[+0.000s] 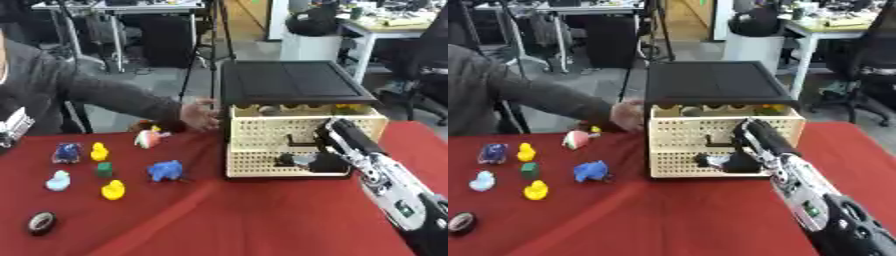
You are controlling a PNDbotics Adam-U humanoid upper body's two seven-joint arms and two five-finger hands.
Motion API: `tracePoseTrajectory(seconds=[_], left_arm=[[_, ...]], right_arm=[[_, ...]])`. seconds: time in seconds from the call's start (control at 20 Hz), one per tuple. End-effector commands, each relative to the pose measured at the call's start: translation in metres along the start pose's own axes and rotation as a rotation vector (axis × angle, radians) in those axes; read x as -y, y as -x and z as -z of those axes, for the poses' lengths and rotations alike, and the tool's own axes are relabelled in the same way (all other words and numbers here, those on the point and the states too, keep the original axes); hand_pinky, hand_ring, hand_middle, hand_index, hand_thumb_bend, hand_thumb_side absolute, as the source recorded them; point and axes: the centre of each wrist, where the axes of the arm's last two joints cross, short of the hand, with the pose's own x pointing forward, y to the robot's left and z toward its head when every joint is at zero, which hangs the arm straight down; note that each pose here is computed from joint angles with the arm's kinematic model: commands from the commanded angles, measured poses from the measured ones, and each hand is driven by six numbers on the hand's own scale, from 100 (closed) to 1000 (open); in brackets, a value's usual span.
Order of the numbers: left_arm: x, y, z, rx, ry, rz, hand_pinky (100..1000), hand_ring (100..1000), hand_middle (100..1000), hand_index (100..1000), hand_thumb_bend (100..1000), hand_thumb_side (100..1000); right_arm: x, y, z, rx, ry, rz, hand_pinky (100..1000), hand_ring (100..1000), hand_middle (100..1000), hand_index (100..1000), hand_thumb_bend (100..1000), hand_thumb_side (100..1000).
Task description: Pick up objects from table and place into drawer.
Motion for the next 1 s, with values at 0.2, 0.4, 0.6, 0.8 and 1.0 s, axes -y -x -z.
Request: tracePoseTrajectory(seconds=[0.2, 0.4, 0.6, 0.8, 1.0], left_arm=[[-0.011, -0.006, 0.003, 0.027, -0.025, 0.014, 380, 402, 418, 624, 675, 612], [-0.010, -0.005, 0.003, 0.026, -0.023, 0.011, 380, 402, 418, 624, 674, 613], [-0.010, -0.005, 0.003, 0.027, -0.024, 0.008, 380, 402, 418, 624, 672, 614], [-0.009, -0.006, 0.003, 0.028, -0.023, 0.004, 381, 402, 418, 624, 672, 614], [-0.010, -0.005, 0.003, 0.026, -0.025, 0.003, 381, 400, 418, 624, 672, 614]], right_arm=[[-0.003, 0.026, -0.011, -0.082, -0.034, -0.051, 100, 100, 128, 565, 812, 765], [-0.003, 0.025, -0.009, -0.085, -0.026, -0.043, 100, 100, 129, 603, 820, 771], [-0.003, 0.020, -0.004, -0.074, -0.017, -0.030, 100, 100, 130, 631, 813, 766], [-0.003, 0.015, 0.001, -0.063, -0.002, -0.035, 100, 100, 129, 681, 809, 772], [-0.005, 0.012, 0.003, -0.066, 0.017, -0.049, 100, 100, 128, 695, 806, 780]])
